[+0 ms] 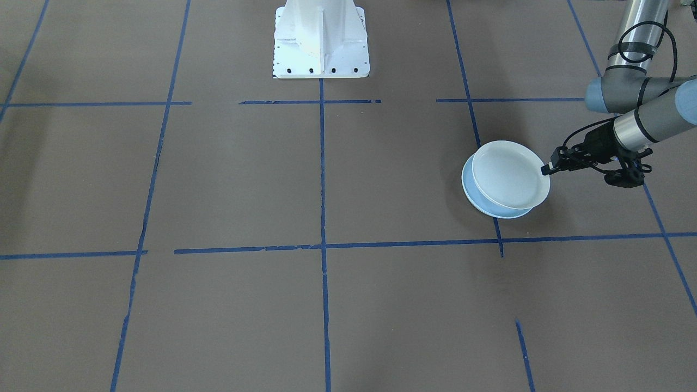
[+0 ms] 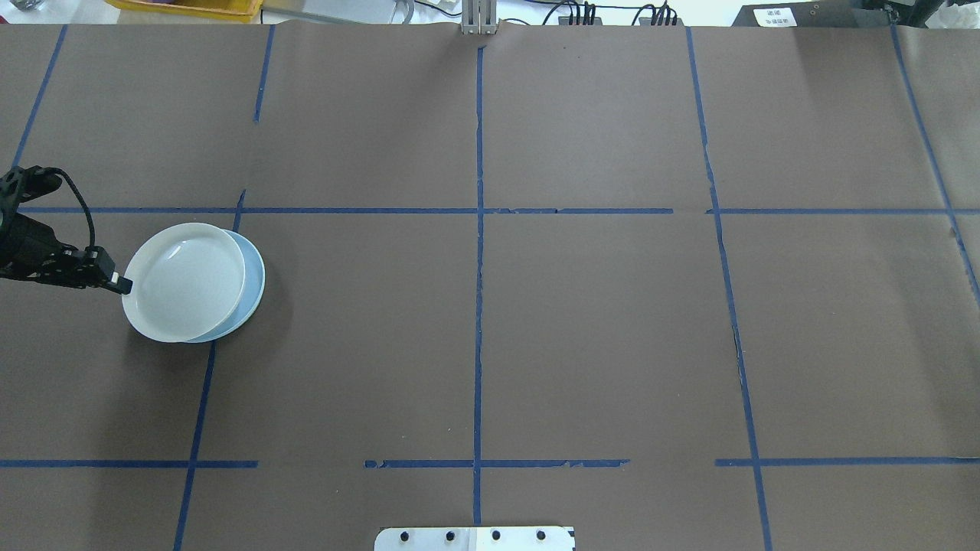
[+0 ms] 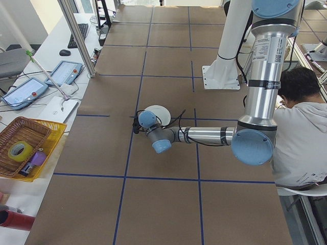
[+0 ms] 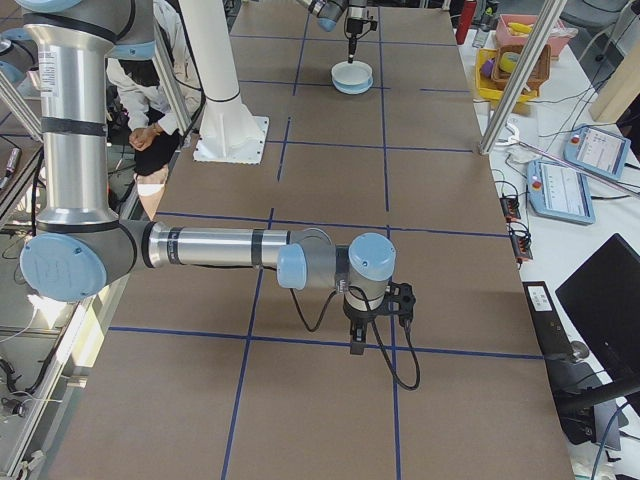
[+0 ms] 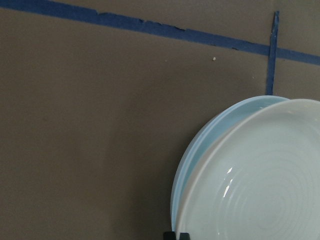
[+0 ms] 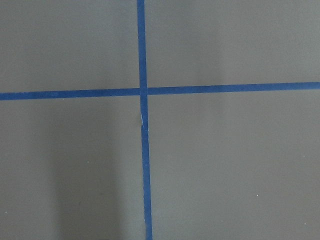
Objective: Stack plate in center
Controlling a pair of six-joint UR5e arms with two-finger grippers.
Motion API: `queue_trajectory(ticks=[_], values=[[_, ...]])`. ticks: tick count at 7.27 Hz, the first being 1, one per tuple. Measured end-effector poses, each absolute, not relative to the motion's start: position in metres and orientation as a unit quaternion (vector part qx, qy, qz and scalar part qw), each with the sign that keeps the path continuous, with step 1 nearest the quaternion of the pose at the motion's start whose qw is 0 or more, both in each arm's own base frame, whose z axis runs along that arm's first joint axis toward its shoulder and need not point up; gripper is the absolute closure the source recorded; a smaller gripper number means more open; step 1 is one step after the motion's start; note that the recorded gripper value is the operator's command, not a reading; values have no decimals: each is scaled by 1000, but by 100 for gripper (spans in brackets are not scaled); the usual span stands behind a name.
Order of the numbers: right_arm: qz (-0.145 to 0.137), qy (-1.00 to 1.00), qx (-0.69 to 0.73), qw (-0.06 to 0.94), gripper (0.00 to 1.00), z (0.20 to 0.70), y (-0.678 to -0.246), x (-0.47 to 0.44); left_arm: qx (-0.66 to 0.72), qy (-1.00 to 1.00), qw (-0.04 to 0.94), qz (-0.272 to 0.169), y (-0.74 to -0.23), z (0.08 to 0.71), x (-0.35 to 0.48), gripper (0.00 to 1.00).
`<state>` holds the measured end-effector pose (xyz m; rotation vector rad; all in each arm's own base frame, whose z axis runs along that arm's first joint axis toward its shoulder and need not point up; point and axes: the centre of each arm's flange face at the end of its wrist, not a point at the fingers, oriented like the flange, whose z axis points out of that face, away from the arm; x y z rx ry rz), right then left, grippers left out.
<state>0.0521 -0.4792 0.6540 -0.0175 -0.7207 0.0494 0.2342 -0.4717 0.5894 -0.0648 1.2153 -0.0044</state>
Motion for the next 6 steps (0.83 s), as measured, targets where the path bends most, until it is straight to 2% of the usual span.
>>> queue_trajectory(ticks=[3, 6], values=[[24, -353, -8, 935, 0, 654, -479, 52, -30, 575, 818, -1, -474, 582, 236, 0], [24, -353, -8, 935, 0, 654, -479, 52, -5, 579, 815, -24, -489, 588, 182, 0]])
